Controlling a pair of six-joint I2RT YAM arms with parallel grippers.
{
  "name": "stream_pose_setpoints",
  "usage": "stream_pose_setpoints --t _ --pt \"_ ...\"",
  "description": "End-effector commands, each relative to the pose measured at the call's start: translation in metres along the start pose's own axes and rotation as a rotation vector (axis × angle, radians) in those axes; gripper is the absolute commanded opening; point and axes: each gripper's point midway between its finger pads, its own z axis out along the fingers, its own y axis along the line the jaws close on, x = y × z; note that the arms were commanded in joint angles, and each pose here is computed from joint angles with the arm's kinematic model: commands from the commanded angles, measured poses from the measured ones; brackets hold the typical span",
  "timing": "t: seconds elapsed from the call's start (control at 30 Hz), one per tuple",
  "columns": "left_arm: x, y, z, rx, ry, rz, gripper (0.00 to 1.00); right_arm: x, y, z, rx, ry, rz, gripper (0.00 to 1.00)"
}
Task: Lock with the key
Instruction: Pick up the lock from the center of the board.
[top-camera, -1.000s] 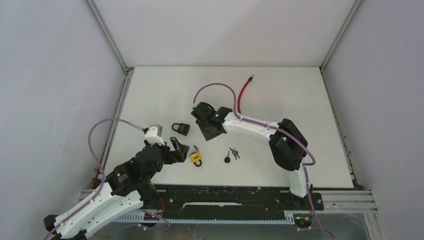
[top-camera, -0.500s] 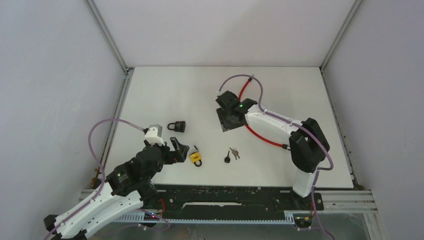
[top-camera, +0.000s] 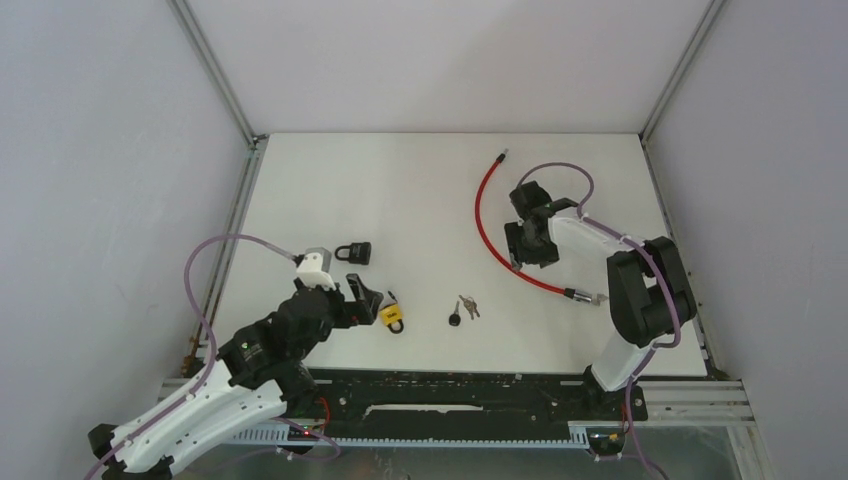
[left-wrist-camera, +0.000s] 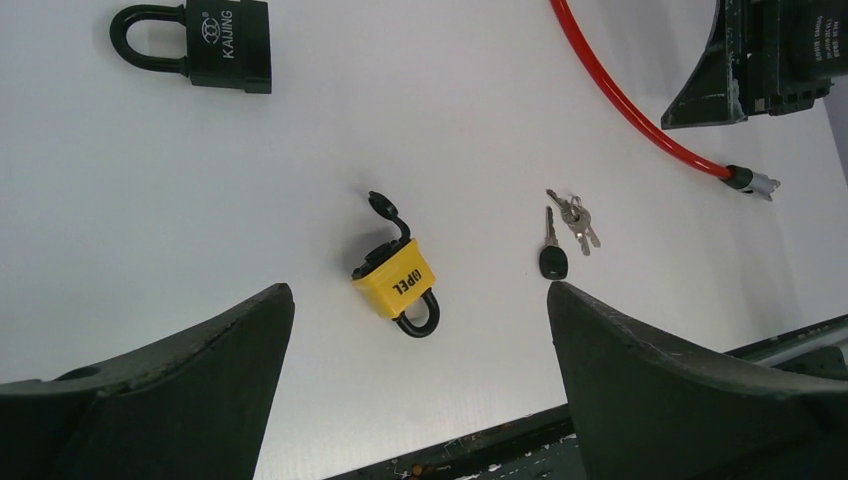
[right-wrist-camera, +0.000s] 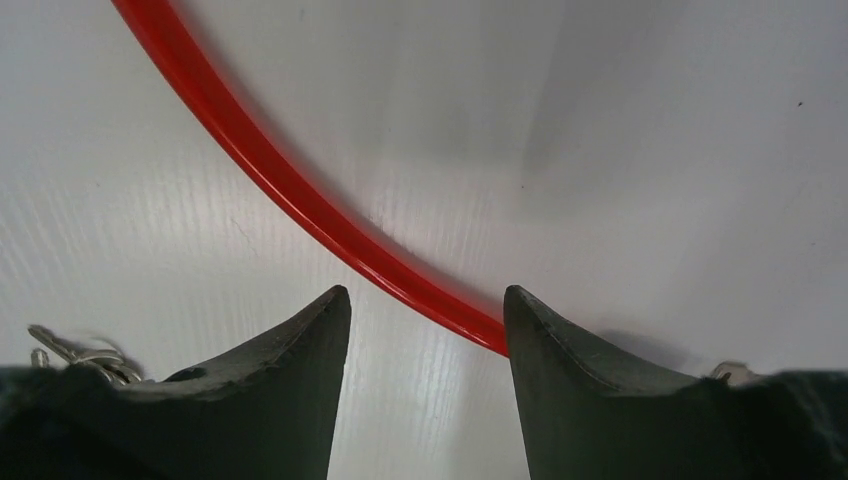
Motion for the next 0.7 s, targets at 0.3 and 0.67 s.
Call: stream_pose_setpoints --t 0.3,0.67 --pt "0.007 -0.003 0.007 0.015 0.018 0.014 1.00 0.019 0.013 0.014 -0.144 0.065 -0.054 0.61" --pt "0.009 -0.002 0.009 0.007 0.024 0.018 1.00 0.036 0.027 0.024 -0.166 0.117 -0.093 0.55"
